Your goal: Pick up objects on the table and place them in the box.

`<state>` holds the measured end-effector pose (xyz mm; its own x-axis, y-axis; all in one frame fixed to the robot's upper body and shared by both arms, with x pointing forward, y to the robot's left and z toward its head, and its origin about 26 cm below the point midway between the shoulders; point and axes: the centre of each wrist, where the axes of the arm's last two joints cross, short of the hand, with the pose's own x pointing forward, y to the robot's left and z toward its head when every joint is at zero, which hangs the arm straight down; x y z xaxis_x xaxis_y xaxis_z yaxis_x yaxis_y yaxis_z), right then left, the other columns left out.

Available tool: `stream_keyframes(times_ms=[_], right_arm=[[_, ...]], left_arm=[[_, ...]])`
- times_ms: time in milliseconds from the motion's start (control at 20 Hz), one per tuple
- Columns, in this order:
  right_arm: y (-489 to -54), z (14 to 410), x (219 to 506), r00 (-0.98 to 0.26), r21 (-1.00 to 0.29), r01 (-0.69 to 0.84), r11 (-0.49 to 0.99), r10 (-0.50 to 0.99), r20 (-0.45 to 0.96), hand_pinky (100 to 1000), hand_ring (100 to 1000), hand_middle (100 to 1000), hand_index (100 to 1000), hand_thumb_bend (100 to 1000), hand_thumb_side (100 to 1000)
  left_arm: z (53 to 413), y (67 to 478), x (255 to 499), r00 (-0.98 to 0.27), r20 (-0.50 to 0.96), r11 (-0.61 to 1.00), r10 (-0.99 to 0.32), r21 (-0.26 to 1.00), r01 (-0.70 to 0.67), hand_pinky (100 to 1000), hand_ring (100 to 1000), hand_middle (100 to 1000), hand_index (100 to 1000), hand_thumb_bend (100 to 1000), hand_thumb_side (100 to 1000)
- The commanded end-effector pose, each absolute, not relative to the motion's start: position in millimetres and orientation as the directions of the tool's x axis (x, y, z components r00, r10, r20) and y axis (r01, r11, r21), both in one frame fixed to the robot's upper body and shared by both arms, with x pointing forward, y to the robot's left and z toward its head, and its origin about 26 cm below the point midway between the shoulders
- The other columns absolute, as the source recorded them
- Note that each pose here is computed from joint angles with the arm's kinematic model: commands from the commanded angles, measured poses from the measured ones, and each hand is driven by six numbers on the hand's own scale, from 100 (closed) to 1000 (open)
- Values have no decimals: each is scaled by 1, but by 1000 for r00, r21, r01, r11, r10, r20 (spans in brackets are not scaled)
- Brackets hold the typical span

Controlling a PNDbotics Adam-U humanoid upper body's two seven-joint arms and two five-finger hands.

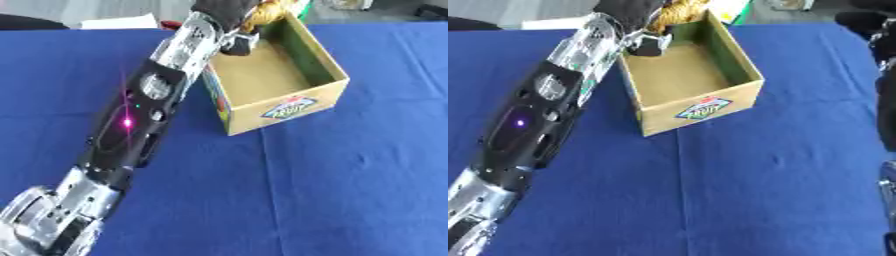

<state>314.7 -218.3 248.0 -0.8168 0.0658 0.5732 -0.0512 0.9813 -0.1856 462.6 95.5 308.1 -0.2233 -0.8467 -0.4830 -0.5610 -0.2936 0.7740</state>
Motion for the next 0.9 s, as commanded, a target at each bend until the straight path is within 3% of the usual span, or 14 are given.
stream_keyframes(times_ms=[50,650,800,900], right_arm=[[-217,255,311,-834,-189,-61,980,54,549,869,732,715,863,100,805],[-214,255,311,-833,-185,-78,980,38,552,870,733,715,864,100,796],[-214,255,311,-833,-185,-77,980,39,552,870,733,715,863,100,795],[-214,254,311,-831,-186,-77,980,40,554,870,733,715,863,100,794]], left_arm=[[310,91,463,-233,-518,-337,-823,775,-535,319,472,406,513,100,357],[286,92,477,-357,-488,-393,-796,866,-309,406,537,466,577,100,338],[286,93,476,-368,-468,-372,-804,877,-303,446,573,503,647,100,379],[285,94,476,-359,-472,-377,-805,874,-305,508,651,587,717,100,443]])
